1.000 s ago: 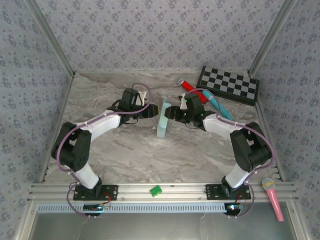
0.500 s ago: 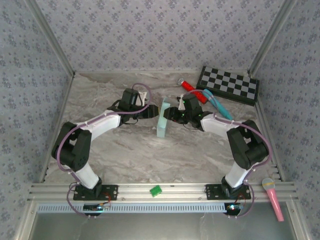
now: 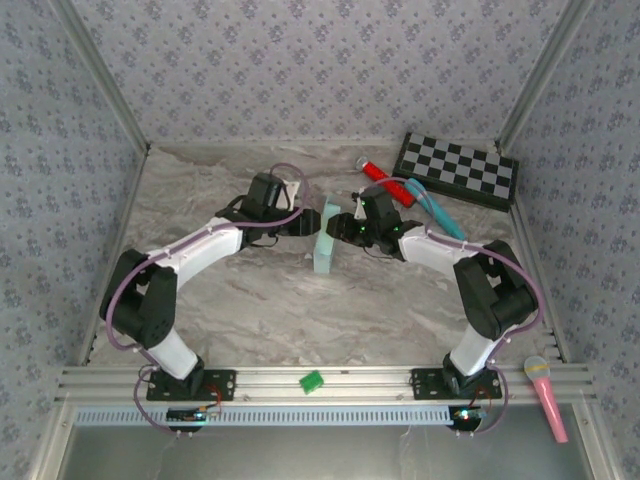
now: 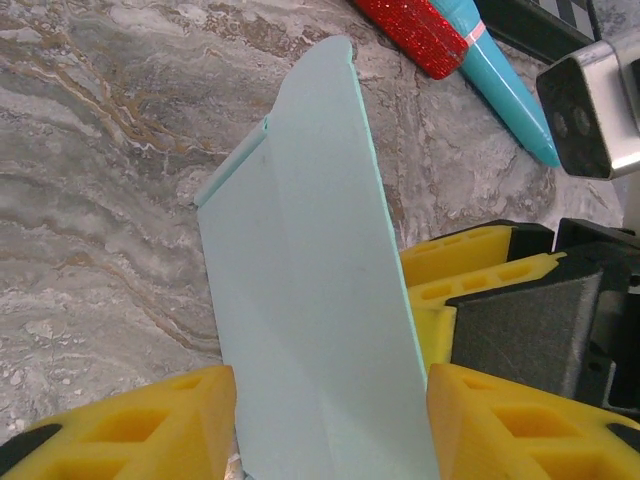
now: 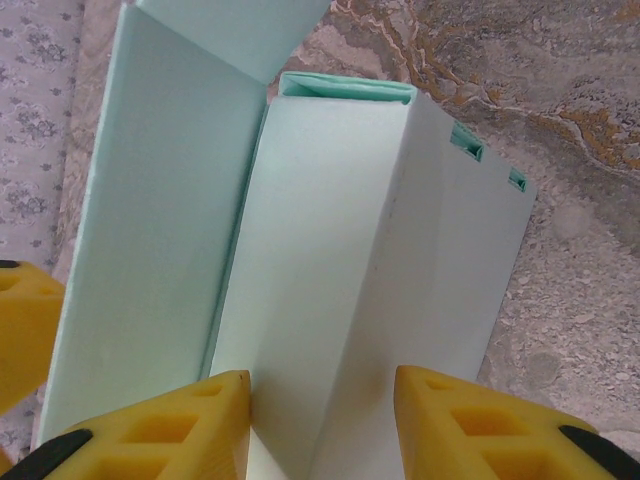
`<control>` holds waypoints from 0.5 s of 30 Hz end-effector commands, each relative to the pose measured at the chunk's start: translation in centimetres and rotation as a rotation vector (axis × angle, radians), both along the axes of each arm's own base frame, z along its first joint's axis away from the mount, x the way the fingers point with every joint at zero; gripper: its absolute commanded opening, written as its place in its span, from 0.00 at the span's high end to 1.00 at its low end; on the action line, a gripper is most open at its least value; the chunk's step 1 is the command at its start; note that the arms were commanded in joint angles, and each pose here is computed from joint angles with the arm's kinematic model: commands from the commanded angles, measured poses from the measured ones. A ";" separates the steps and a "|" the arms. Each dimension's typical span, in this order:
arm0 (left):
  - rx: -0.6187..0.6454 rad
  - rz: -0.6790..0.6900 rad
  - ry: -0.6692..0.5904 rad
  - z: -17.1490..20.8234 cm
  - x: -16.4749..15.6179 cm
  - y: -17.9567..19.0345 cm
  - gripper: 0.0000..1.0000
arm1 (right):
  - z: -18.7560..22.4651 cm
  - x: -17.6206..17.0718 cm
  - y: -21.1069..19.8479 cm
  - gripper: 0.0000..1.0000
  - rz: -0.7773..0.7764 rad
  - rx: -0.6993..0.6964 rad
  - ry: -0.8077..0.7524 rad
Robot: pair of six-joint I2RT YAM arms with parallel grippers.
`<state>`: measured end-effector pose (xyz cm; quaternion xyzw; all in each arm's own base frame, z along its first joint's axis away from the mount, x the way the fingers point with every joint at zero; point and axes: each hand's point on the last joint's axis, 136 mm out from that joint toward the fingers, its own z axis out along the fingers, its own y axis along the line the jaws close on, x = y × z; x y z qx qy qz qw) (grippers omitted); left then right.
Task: Fold the paper box
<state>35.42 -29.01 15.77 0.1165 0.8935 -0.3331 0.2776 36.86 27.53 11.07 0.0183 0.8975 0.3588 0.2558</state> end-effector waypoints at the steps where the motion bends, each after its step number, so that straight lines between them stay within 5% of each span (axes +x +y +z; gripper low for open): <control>1: 0.037 0.005 -0.085 2.8 0.3 0.1 0.44 | -2.3 -0.7 -1.3 0.57 -0.024 -0.077 0.066; 7: 0.063 0.008 -0.133 4.0 0.3 -0.3 0.37 | 2.2 1.1 0.3 0.53 0.007 0.010 -0.017; 15: 0.148 0.028 -0.156 4.2 0.4 -0.2 0.28 | 4.3 1.5 -1.7 0.48 -0.030 -0.080 -0.054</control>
